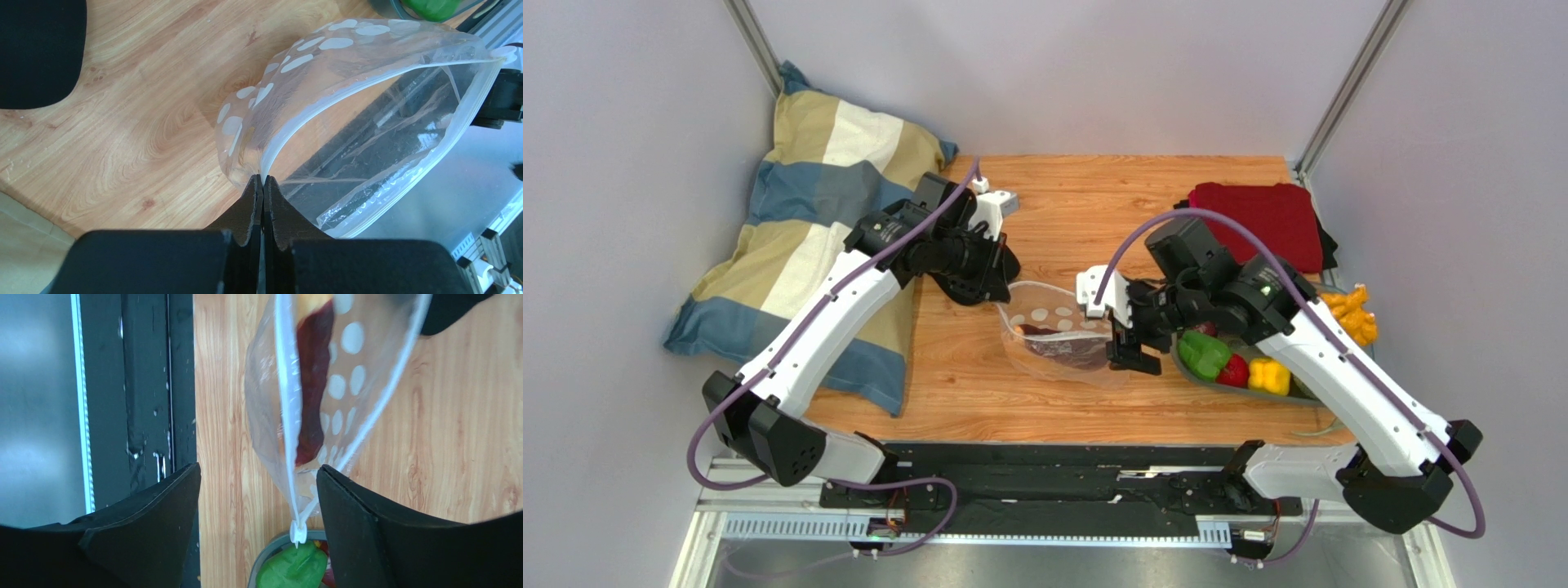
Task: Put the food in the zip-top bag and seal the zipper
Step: Adjust the zipper food storage bag at the center of the board.
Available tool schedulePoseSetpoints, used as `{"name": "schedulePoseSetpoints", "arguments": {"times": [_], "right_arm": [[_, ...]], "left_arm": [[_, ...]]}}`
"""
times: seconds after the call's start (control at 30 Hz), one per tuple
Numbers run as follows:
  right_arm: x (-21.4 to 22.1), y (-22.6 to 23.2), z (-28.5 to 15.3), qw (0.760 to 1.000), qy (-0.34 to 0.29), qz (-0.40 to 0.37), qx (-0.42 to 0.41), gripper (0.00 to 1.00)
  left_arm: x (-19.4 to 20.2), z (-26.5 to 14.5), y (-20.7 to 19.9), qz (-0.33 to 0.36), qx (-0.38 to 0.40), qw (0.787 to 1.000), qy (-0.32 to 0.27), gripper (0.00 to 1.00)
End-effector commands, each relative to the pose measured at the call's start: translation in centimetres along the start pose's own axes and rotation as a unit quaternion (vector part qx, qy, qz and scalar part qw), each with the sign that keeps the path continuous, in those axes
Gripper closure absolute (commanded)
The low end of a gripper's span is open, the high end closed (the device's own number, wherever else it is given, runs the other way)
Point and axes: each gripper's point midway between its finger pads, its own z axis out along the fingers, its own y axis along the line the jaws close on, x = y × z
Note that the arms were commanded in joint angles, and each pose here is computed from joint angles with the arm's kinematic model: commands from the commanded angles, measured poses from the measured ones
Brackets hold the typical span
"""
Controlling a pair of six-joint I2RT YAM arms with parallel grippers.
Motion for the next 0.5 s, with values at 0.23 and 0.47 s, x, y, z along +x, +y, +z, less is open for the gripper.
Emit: {"name": "schedulePoseSetpoints", "arguments": {"times": [0.23,0.47], "right_arm": [[5.6,-6.7,-5.5,0.945,-0.026,0.291,0.146,0.26],[17.3,-7.4,-5.9,0.889,0.127,0.376,0.227,0.12]], "left_arm": [[-0.9,-1.7,-1.3,0.01,0.017,0.999,-0.047,1.0],[-1.1,-1.6,-1.4,0.01,0.021,0.998,-0.05,1.0]]}}
